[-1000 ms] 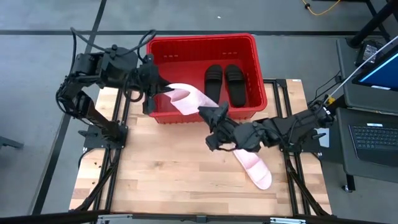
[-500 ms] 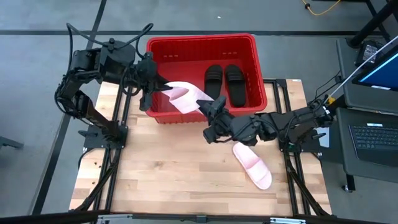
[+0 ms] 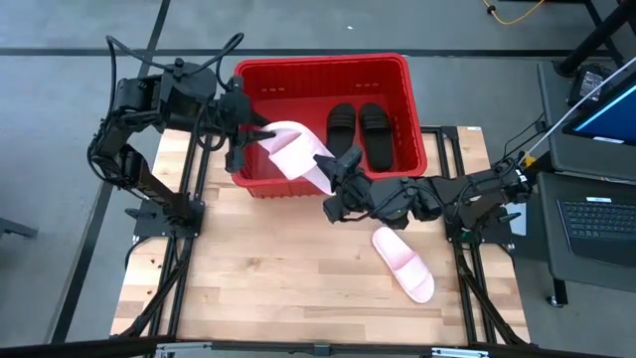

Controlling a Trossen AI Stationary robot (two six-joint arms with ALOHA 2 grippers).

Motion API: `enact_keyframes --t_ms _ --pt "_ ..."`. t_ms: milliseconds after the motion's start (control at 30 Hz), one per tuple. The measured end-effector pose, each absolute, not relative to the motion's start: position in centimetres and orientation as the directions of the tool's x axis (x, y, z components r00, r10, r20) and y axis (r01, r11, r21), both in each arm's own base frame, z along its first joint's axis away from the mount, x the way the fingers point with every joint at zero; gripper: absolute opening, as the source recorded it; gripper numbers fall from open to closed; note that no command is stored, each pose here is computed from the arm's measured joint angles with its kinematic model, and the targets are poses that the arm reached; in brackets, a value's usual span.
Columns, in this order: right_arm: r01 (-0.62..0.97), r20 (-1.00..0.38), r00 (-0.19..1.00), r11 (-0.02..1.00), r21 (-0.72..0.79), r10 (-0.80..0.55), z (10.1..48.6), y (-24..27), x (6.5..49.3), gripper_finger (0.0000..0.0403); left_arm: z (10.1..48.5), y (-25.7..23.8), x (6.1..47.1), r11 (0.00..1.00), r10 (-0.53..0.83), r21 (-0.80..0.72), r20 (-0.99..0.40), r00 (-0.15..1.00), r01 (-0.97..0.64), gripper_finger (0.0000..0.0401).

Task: Pick and place slides into bin
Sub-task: Put the left pink slide into the bin

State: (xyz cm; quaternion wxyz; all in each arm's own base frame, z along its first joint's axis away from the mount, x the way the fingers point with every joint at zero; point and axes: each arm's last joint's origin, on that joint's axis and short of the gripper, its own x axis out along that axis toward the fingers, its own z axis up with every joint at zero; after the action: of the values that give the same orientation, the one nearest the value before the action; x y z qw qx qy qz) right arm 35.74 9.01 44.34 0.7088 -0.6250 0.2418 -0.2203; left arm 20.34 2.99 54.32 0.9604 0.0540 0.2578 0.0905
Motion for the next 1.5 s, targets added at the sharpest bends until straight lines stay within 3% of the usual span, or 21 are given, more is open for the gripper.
enact_keyframes --t_ms 400,700,867,1000,1167,1500 --pt "0.054 -0.043 0.646 0.101 -0.993 -0.762 44.5 8.5 35.3 0.0006 54.9 3.7 19.0 0.846 0.497 0.432 -0.423 0.757 -0.314 0.0106" --pt "0.244 -0.003 0.498 0.144 -0.959 -0.867 45.3 6.8 35.3 0.0006 55.4 3.7 19.3 0.843 0.503 0.412 -0.377 0.778 -0.345 0.0115" --pt "0.374 0.000 0.446 0.186 -0.909 -0.895 45.4 5.0 35.5 0.0006 55.4 2.9 20.9 0.868 0.438 0.405 -0.350 0.828 -0.288 0.0116" --pt "0.458 -0.001 0.410 0.206 -0.865 -0.912 45.4 3.6 35.7 0.0006 54.7 1.9 22.7 0.841 0.404 0.504 -0.346 0.847 -0.196 0.0116" --pt "0.521 -0.001 0.399 0.227 -0.823 -0.917 45.4 2.6 35.8 0.0006 53.6 1.6 25.3 0.750 0.500 0.631 -0.347 0.794 -0.197 0.0116" --pt "0.631 0.000 0.396 0.272 -0.726 -0.918 45.4 1.4 36.0 0.0006 52.4 1.6 29.0 0.713 0.509 0.674 -0.306 0.804 -0.195 0.0116"
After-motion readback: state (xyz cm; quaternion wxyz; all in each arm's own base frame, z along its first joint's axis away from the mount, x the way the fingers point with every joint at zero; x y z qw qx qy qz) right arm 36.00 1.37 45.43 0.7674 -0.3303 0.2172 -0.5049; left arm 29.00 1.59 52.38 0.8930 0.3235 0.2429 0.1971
